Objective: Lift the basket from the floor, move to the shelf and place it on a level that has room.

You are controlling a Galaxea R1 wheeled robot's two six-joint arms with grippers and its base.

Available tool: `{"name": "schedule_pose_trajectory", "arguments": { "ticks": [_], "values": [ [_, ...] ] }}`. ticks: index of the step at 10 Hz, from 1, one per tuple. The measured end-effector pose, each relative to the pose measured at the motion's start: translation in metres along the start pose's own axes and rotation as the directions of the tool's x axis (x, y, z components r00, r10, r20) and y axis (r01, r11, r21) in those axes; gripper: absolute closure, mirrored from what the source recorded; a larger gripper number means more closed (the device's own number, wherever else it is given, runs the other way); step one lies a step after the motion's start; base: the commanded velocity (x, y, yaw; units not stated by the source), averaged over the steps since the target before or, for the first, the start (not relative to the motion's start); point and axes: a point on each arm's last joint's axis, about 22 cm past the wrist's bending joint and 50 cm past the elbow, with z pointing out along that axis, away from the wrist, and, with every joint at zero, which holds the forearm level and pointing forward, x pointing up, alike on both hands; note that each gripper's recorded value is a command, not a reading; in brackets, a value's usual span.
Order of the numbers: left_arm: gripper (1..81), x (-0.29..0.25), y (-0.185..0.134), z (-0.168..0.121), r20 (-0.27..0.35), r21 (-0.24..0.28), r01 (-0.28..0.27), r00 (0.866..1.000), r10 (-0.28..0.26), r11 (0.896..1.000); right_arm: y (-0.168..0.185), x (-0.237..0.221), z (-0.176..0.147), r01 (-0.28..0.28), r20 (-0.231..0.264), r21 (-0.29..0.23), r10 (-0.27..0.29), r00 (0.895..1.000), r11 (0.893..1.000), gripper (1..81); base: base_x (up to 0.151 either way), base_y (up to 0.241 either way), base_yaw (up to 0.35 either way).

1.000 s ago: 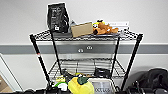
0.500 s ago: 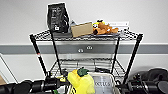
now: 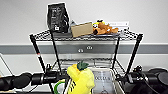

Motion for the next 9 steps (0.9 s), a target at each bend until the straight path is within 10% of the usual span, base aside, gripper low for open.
{"name": "schedule_pose_trajectory", "arguments": {
  "ticks": [9],
  "values": [
    [81.1, 0.098, -0.04, 0.026, -0.071, 0.09, 0.042, 0.997, -0.036, 0.995, 0.029, 0.078, 0.042, -0.026, -0.013, -0.041, 0.026, 1.0, 0.999, 81.1, 0.0, 0.0, 0.0]
  ]
}}
